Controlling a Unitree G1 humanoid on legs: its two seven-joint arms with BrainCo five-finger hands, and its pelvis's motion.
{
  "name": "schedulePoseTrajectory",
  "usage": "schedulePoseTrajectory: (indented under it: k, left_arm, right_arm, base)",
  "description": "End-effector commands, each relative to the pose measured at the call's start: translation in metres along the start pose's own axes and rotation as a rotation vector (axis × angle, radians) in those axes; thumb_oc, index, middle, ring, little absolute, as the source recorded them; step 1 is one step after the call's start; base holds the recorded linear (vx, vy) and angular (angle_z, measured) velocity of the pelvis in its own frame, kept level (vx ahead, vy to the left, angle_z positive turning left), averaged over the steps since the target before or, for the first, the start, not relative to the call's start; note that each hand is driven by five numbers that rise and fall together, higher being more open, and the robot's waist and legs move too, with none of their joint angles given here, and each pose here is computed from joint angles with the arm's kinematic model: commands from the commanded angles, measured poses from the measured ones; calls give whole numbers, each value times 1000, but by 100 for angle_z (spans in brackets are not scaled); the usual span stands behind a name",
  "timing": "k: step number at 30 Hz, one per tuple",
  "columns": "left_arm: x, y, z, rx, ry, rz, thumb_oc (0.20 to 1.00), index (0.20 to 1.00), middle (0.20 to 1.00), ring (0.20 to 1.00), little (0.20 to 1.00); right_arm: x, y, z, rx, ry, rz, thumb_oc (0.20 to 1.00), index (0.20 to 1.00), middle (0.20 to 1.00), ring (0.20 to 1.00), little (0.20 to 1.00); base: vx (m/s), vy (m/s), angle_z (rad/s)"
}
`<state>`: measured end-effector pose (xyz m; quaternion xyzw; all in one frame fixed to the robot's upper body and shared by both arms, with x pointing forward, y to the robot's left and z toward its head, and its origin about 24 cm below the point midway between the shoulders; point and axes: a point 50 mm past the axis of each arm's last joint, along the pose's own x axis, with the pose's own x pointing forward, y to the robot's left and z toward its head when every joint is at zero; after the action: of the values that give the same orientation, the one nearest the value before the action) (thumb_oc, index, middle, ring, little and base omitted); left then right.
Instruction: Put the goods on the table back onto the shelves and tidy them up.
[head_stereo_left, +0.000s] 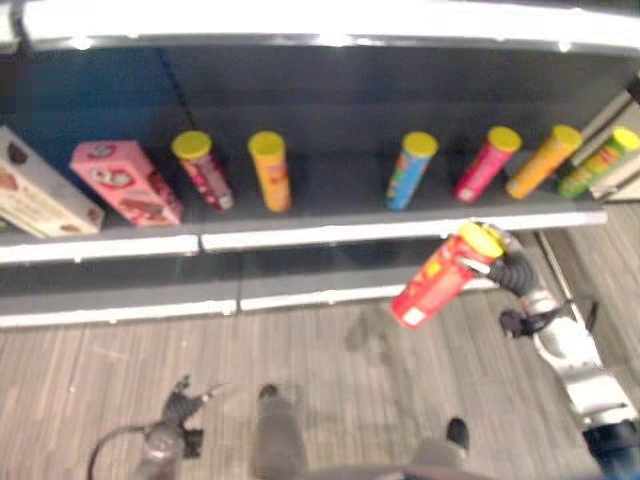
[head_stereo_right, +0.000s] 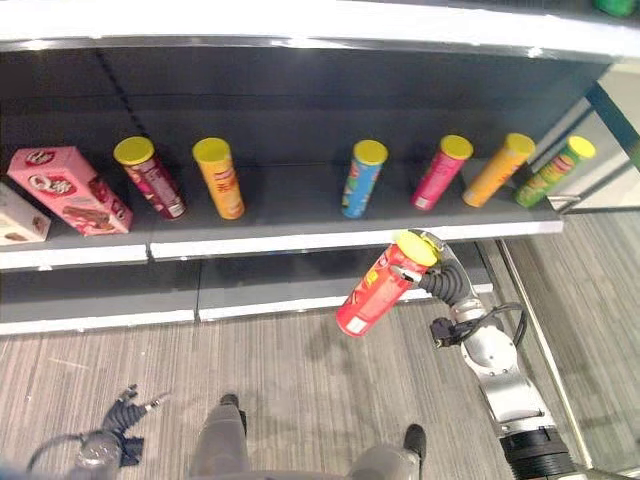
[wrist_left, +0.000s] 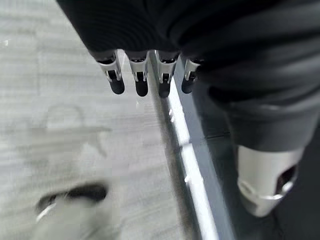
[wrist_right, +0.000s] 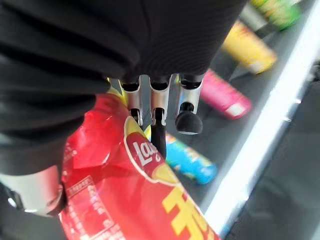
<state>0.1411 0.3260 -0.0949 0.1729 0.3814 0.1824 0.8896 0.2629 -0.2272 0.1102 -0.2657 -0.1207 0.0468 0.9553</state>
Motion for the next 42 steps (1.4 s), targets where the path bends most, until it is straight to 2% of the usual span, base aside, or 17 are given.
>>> schedulePoseTrajectory:
  k: [1,2,3,5,7,9,18,24,28,29,30,32,34,38,42]
  left_arm:
    - [-1,-12,5,35,-29,-59,1000,1000,1000,1000,1000]
    - [-1,-16,5,20,-27,-70,1000,1000,1000,1000,1000]
    - [-5,-19,-13,75,53,-61,1000,1000,1000,1000,1000]
    - [-3,-32,4,30,-28,-116,1000,1000,1000,1000,1000]
    - [-7,-49,-1,-13,-12,-155,1000,1000,1000,1000,1000]
    - [-10,-51,-9,12,15,-166,1000,1000,1000,1000,1000]
    - [-11,-38,-18,55,39,-115,1000,1000,1000,1000,1000]
    - [2,-11,17,76,-75,-31,1000,1000,1000,1000,1000]
    - [1,3,10,58,-46,27,1000,1000,1000,1000,1000]
    - [-1,1,-3,108,9,25,1000,1000,1000,1000,1000]
    - [0,7,-1,121,-7,53,1000,1000,1000,1000,1000]
    - [1,-3,6,53,-19,18,1000,1000,1000,1000,1000]
    - [0,-11,0,-52,5,37,1000,1000,1000,1000,1000]
    - [3,-17,18,-84,-56,26,1000,1000,1000,1000,1000]
    - [8,-19,45,-9,-156,-4,1000,1000,1000,1000,1000]
  right_arm:
    - [26,-45,58,-95,-276,-112,200,200,200,200,200]
    - [29,-47,61,-106,-285,-116,200,200,200,200,200]
    - [28,-49,38,-127,-187,-134,200,200,200,200,200]
    - [34,-55,71,-183,-315,-117,200,200,200,200,200]
    - [37,-56,67,-174,-288,-116,200,200,200,200,200]
    - [35,-60,65,-192,-273,-124,200,200,200,200,200]
    - [31,-61,68,-249,-288,-159,200,200,200,200,200]
    - [42,-68,88,-344,-364,-251,200,200,200,200,200]
    - [53,-67,108,-353,-454,-270,200,200,200,200,200]
    - [50,-63,93,-359,-415,-267,200,200,200,200,200]
    - [54,-72,103,-387,-440,-292,200,200,200,200,200]
    - [59,-70,129,-392,-525,-279,200,200,200,200,200]
    - [57,-59,130,-364,-549,-252,200,200,200,200,200]
    - [57,-50,131,-352,-561,-222,200,200,200,200,200]
    - [61,-54,143,-408,-596,-259,200,200,200,200,200]
  base:
    - [6,254,7]
    - [16,179,9]
    - [83,257,10]
    - [135,152,34]
    - [91,185,64]
    - [81,218,62]
    - [133,289,0]
    - [-22,236,-16]
    - [-30,25,-20]
    - [-42,-63,-42]
    - [-49,-145,-23]
    - [-56,-78,4]
    - [0,-1,4]
    - [-2,141,13]
    - [-3,184,14]
